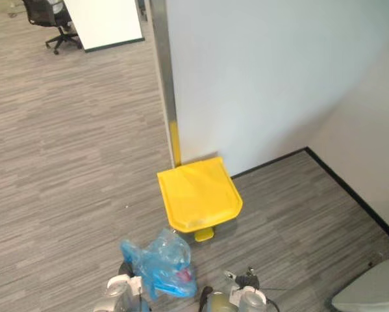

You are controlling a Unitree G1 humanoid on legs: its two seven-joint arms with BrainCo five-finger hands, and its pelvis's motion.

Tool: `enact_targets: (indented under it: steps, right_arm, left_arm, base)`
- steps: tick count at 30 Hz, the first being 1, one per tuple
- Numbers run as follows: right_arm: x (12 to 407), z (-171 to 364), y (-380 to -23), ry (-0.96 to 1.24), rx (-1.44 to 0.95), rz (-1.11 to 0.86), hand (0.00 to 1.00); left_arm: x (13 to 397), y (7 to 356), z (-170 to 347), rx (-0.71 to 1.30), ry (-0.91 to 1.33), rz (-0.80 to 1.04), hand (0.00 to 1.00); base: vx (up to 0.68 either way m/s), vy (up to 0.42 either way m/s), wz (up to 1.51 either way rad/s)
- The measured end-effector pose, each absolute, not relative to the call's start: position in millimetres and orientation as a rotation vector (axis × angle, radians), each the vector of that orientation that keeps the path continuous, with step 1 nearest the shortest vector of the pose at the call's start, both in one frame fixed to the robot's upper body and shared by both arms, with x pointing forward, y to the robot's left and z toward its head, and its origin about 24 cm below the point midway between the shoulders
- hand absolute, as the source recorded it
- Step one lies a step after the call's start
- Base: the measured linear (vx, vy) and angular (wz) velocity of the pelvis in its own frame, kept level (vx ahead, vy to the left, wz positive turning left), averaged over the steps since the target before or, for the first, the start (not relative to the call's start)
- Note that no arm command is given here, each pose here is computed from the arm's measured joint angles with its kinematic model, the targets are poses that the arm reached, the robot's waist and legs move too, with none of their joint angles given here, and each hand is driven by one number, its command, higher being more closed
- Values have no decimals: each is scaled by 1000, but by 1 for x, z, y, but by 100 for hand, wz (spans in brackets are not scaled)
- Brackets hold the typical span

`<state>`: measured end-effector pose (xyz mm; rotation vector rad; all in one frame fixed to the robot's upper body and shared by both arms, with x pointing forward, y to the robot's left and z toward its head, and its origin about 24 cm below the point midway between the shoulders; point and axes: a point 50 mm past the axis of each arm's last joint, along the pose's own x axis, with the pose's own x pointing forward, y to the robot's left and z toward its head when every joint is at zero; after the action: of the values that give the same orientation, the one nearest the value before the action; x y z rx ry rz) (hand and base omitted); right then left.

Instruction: Gather rubbish on tea table into small bin, then transfer packed bag to large trash can.

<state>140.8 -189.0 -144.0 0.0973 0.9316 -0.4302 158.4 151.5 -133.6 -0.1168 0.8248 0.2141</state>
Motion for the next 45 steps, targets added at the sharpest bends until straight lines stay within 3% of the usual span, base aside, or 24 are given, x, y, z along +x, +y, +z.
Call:
enact_targets:
  steps: [10, 45]
  right_arm:
    - [128, -150, -178, 972, 129, -423, 0]
    - [122, -153, -202, 1012, 101, -490, 0]
  left_arm:
    - [147, 160, -140, -78, 870, 228, 100]
    - [122, 192, -150, 37, 960, 257, 100]
  base:
    - [183, 123, -16]
    - [-38, 42, -5]
